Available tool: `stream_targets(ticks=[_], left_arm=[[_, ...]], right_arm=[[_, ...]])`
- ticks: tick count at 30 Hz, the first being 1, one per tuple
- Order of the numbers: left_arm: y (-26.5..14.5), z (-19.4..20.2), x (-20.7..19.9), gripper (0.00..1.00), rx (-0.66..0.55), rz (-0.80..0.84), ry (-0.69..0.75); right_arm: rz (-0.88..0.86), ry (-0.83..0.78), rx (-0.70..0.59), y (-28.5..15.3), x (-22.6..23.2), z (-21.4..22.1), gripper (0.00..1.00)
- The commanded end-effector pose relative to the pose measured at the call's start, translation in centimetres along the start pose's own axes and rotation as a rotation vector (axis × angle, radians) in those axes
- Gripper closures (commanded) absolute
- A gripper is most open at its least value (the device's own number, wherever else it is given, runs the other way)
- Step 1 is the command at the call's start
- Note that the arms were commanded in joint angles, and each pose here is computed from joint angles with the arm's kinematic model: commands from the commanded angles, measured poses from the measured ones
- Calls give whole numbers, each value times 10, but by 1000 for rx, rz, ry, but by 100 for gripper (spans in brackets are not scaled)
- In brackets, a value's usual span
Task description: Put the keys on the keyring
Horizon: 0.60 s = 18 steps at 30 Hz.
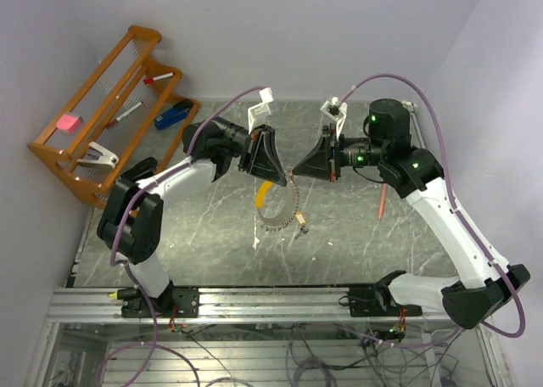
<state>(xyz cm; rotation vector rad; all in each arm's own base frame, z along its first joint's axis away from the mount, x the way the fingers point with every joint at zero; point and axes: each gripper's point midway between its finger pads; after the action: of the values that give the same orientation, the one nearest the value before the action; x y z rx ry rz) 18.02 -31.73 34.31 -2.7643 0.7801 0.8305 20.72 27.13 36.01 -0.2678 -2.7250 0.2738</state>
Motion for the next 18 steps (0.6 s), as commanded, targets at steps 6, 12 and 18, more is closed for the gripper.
stream_targets(ticks=[6, 12, 18], left_arm=[[-5, -8, -28, 93, 18, -17, 135], [-5, -10, -31, 93, 17, -17, 152], [-5, -6, -33, 93, 18, -16, 148]], right_arm=[[-13, 70, 48, -3, 6, 6, 100], [12, 76, 52, -3, 3, 7, 100], [183, -40, -45, -32, -16, -23, 66]])
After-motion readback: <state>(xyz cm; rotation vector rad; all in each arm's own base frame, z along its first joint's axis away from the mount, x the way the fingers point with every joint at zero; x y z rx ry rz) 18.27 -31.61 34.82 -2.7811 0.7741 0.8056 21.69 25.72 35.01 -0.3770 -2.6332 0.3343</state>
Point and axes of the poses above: each gripper's point midway between its finger pads, its own y axis out along the fingers, its own x axis along the line the jaws close on, z = x × y, and after that the axes turned 2 degrees about -y, right-handed
